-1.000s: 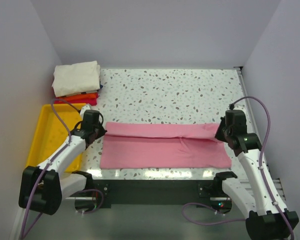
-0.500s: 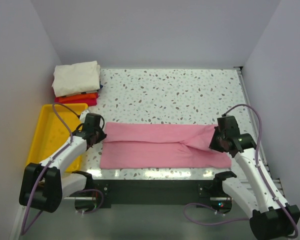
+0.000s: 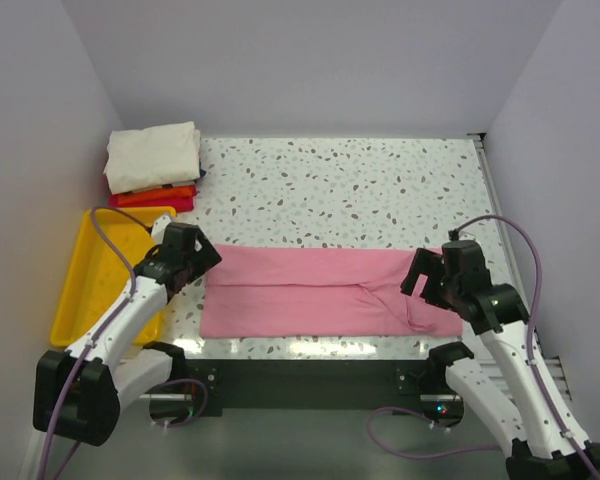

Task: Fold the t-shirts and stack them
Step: Fold the tshirt

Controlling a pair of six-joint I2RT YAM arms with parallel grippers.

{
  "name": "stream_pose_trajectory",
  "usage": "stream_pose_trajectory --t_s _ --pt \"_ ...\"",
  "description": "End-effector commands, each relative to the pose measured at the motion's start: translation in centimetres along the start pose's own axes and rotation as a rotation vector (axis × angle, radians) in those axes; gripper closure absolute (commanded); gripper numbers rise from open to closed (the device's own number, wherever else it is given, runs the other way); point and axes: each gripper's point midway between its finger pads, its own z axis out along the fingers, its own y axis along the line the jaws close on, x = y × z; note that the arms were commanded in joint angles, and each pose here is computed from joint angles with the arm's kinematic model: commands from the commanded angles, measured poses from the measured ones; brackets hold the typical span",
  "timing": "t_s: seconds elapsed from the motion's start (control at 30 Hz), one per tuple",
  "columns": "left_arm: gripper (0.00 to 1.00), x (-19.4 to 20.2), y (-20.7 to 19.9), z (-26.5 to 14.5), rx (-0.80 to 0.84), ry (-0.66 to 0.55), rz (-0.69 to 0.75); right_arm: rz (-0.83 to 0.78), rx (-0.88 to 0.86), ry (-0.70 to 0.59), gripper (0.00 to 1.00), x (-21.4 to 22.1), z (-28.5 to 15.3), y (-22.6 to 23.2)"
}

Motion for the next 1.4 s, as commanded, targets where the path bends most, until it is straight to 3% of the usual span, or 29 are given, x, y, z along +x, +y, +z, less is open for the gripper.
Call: stream_pose_trajectory --t_s 0.0,0.3,0.47,0.7,0.8,0.83,0.97,1.13,1.37 --pt "0.00 -1.5 -3.5 -1.4 0.122 -0.026 0.014 -0.027 -0.095 -0.052 0.01 -2.1 0.6 2.5" --pt "0.00 3.6 -10.0 -0.3 0.294 0.109 0.200 -0.163 -0.153 0.095 0.01 -2.3 8.3 5.9" --pt "0.00 4.7 -9.0 1.4 0.232 0.133 0.219 -0.187 -0.145 0.185 0.02 -0.7 11.6 6.0" --pt "0.00 5.4 -7.3 2.3 0.173 0.139 0.235 -0.210 -0.115 0.246 0.02 1.3 13.0 4.8" --pt "0.00 5.7 -7.0 2.4 0.167 0.142 0.232 -0.213 -0.113 0.254 0.13 1.7 13.0 4.6" --pt "0.00 5.7 -6.9 2.4 0.166 0.145 0.233 -0.211 -0.110 0.252 0.28 1.7 12.9 4.5" --pt "0.00 5.7 -6.9 2.4 0.162 0.145 0.232 -0.203 -0.080 0.241 0.58 1.7 12.6 3.9" --pt "0.00 5.5 -6.9 2.4 0.157 0.140 0.231 -0.196 -0.031 0.246 0.79 1.9 12.1 2.9" --pt "0.00 5.5 -6.7 2.4 0.148 0.138 0.234 -0.192 -0.050 0.232 1.00 1.7 11.1 3.1"
